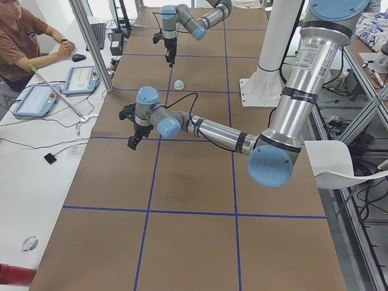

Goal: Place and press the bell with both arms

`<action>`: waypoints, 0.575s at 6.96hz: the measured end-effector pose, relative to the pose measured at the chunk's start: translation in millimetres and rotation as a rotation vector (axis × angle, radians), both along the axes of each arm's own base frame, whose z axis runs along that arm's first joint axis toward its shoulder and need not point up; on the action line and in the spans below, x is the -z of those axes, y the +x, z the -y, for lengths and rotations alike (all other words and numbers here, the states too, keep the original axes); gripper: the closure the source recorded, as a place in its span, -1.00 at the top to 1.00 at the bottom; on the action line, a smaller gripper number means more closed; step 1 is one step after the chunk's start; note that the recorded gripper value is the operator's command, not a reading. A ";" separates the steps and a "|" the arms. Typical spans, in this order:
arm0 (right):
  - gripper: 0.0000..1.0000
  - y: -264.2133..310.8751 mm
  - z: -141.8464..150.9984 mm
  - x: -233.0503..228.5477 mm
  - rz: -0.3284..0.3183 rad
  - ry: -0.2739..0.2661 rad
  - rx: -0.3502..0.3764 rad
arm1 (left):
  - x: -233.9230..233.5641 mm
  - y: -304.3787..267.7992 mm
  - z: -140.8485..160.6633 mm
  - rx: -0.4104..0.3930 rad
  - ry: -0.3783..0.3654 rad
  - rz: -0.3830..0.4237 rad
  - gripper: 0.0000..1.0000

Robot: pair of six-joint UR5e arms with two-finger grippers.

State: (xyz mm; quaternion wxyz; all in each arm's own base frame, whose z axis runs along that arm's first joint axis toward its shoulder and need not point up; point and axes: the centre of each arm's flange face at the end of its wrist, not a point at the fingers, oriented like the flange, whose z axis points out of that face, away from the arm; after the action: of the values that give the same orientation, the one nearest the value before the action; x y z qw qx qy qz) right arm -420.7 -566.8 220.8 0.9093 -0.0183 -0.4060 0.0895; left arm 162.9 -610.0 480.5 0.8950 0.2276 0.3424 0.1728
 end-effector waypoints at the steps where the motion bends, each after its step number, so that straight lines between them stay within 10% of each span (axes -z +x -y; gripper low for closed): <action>1: 1.00 45.4 -4.2 -28.1 -0.032 0.047 0.031 | -11.3 -31.5 1.6 -0.027 -0.011 0.012 1.00; 4: 1.00 218.4 -10.1 -155.6 -0.084 0.142 0.143 | -47.7 -152.8 2.1 -0.077 -0.100 0.084 1.00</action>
State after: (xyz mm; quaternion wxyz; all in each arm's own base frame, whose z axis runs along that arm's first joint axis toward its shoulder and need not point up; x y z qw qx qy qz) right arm -202.3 -556.7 376.4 0.9285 0.0209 -0.3707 -0.0041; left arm 10.2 -612.1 528.2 0.9115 0.1620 0.3211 0.1994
